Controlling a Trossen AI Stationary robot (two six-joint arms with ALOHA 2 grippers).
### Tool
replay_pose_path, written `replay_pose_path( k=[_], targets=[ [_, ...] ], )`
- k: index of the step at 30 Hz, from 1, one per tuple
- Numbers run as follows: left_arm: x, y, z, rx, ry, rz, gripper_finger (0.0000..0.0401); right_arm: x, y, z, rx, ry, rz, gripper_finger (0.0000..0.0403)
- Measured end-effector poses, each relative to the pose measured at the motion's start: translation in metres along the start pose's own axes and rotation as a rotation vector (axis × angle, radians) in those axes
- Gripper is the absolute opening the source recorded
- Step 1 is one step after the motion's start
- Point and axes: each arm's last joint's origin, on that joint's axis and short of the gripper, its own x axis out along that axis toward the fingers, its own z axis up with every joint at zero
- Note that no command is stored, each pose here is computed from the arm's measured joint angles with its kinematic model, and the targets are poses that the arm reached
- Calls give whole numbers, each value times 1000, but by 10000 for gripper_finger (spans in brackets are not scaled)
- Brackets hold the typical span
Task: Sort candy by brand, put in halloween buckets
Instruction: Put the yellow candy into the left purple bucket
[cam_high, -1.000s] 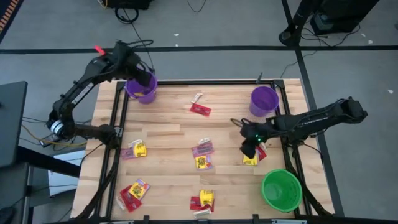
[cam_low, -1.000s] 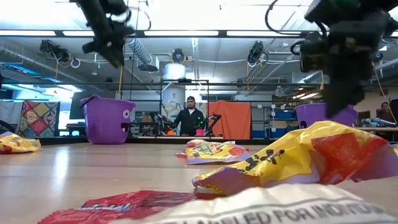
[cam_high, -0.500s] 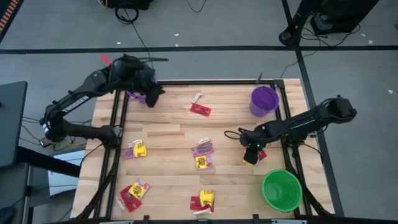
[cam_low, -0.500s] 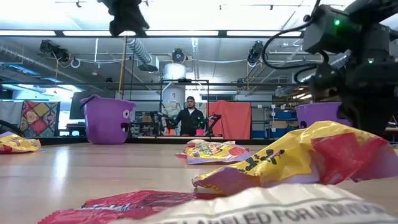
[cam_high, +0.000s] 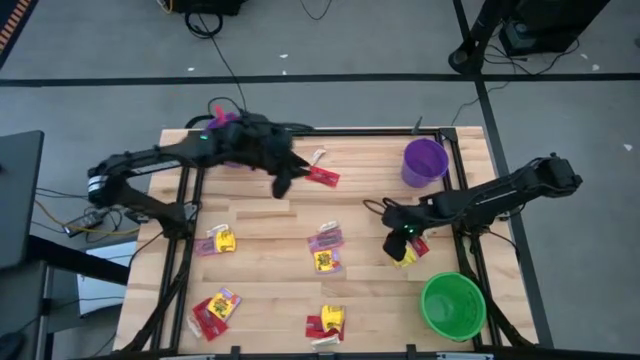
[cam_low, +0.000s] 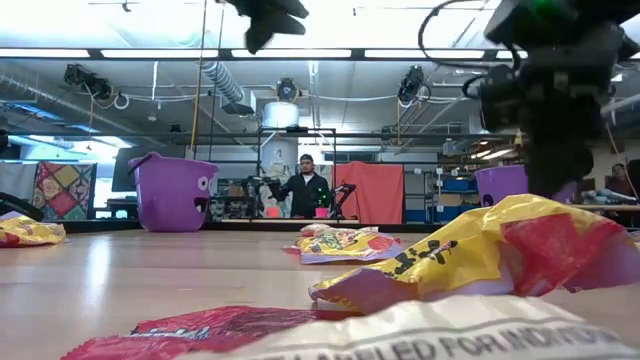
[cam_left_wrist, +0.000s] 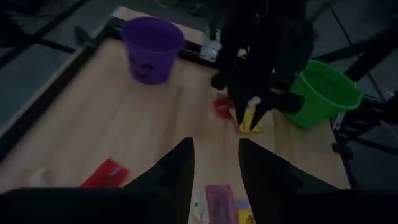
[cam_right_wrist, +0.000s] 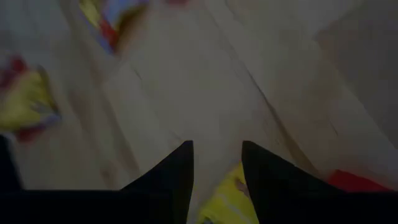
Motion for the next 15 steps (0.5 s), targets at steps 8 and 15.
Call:
replay_pose_path(
  k=[8, 15],
  targets=[
    [98, -15, -14, 52, -33, -163, 134, -41, -7, -7, 137, -61, -180, 137],
    [177, -25, -42, 32, -134, -273, 147, -85, -10, -13, 152, -35, -321, 137]
  ],
)
